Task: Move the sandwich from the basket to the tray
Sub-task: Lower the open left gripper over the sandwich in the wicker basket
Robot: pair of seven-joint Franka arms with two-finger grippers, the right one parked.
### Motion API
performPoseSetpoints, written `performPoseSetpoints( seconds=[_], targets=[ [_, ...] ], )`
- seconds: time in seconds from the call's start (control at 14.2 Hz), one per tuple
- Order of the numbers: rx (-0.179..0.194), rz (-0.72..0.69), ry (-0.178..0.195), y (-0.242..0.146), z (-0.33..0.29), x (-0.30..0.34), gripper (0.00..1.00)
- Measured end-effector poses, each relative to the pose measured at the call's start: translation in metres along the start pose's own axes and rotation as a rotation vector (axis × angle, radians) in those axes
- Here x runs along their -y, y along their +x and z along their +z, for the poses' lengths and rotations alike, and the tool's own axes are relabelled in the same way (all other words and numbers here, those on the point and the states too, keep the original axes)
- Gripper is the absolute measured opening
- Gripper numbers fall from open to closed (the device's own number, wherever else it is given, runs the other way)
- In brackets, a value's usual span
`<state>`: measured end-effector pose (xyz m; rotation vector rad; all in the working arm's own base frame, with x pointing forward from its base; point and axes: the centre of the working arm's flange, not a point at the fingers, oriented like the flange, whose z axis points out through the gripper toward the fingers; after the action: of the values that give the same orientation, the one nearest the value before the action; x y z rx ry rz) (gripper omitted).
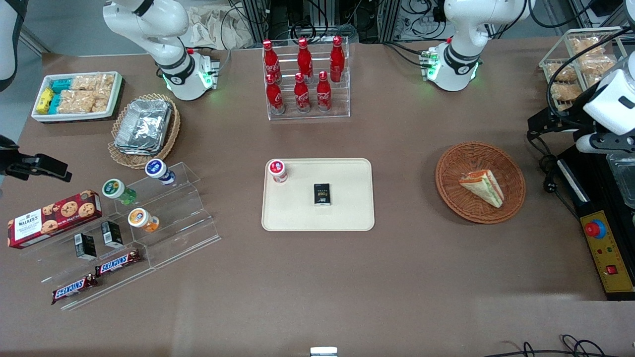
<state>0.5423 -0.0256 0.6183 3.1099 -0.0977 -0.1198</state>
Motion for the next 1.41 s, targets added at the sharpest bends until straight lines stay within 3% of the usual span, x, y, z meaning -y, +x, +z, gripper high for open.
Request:
performPoseSetpoints(
  seconds=[0.35,0.42,0.64,0.78,0.99,1.2,1.41],
  targets=[
    [0.03,-0.05,0.008,0.008,0.015,0.009,1.0],
    [0.041,-0.124,0.008,0.012,0.025,0.014,1.0],
    [0.004,-0.454,0.005,0.02,0.063,0.034,1.0],
    [0.003,-0.67,0.004,0.016,0.104,0.037,1.0],
    [0.0,-0.841,0.002,0.004,0.169,0.038,1.0],
    [-0.032,-1.006,-0.009,-0.005,0.229,0.04,1.0],
    [-0.035,-1.077,-0.006,-0.004,0.267,0.041,1.0]
  ],
)
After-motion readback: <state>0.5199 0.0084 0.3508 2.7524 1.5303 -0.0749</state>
